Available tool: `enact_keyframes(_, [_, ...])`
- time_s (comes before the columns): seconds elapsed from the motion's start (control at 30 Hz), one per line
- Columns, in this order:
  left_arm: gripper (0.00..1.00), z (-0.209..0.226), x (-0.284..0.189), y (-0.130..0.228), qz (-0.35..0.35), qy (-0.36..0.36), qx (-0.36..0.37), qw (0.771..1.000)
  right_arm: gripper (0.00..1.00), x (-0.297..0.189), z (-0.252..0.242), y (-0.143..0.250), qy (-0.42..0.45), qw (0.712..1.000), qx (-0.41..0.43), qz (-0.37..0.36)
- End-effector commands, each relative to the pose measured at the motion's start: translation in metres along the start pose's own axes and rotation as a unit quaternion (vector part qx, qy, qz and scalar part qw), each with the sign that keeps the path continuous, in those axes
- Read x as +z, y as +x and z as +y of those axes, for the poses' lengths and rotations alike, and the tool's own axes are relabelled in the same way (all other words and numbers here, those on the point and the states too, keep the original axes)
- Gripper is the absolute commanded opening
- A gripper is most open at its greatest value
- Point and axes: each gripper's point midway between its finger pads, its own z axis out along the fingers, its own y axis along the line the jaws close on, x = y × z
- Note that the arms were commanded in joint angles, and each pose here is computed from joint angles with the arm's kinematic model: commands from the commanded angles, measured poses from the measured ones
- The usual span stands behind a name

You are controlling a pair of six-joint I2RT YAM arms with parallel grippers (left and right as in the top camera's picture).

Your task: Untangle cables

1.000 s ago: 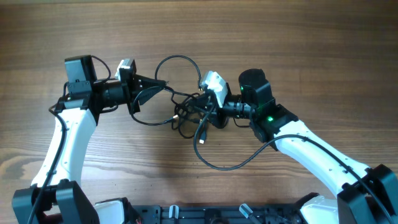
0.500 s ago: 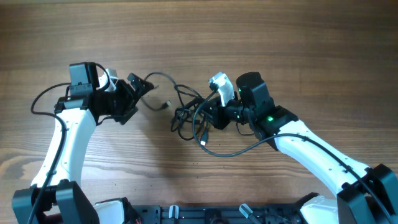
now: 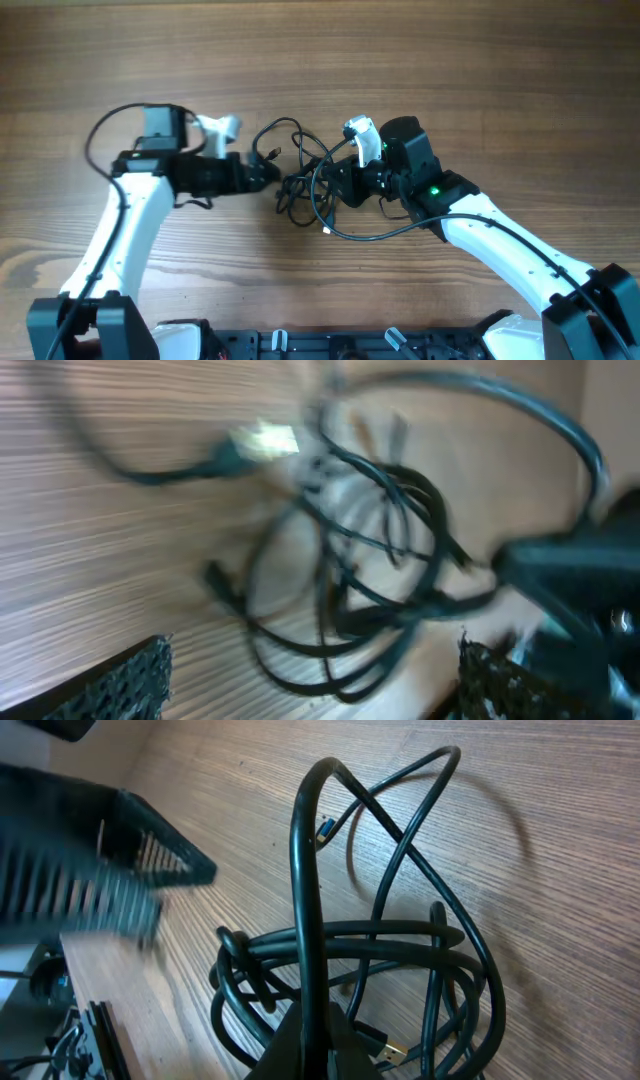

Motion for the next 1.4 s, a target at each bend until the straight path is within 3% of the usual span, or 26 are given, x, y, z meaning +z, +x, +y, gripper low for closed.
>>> enact_keyframes(0.0, [0.94,-0.036,0.015,0.010,0.025,0.027,0.125,0.991,0.04,0.003,-0.008,0.003,0.014,1.000,0.008,0.005])
enact_keyframes(0.17, [0.97,-0.040,0.034,0.015,0.041,-0.016,0.151,0.988,0.04,0.003,-0.009,0.004,0.015,1.000,0.009,0.007])
enact_keyframes(0.23, [0.92,-0.034,0.039,0.012,0.036,-0.045,0.144,0.988,0.04,0.003,-0.009,0.004,0.015,1.000,0.009,0.007])
enact_keyframes(0.27, [0.82,-0.031,0.041,0.010,0.033,-0.057,0.142,0.988,0.04,0.003,-0.009,0.005,0.015,1.000,0.009,0.007])
enact_keyframes(0.33, [0.41,-0.024,0.045,0.003,0.024,-0.078,0.130,0.988,0.04,0.003,-0.009,0.005,0.015,1.000,0.010,0.008])
enact_keyframes(0.4, [0.22,-0.014,0.047,-0.003,0.015,-0.102,0.117,0.988,0.04,0.003,-0.006,0.006,0.007,1.000,0.011,0.011])
enact_keyframes(0.5, [0.05,0.013,0.045,-0.018,-0.017,-0.178,0.074,0.981,0.04,-0.004,0.040,-0.006,-0.124,0.992,-0.005,0.003])
enact_keyframes(0.57, [0.04,0.043,0.034,-0.035,-0.071,-0.262,0.002,0.962,0.04,-0.016,0.061,-0.022,-0.192,0.981,0.025,-0.011])
enact_keyframes(0.73, [0.04,0.084,0.003,-0.042,-0.131,-0.361,-0.096,0.918,0.04,-0.057,0.075,-0.061,-0.292,0.953,0.072,-0.038])
enact_keyframes(0.83, [0.04,0.110,-0.018,-0.036,-0.145,-0.406,-0.147,0.890,0.04,-0.077,0.054,-0.074,-0.297,0.947,0.112,-0.046])
enact_keyframes(1.0, [0.04,0.141,-0.038,-0.025,-0.164,-0.419,-0.227,0.864,0.04,-0.105,0.017,-0.085,-0.288,0.946,0.130,-0.069])
enact_keyframes(1.37, [0.04,0.155,-0.046,-0.019,-0.164,-0.406,-0.268,0.858,0.04,-0.183,-0.115,-0.094,-0.163,0.939,0.232,-0.195])
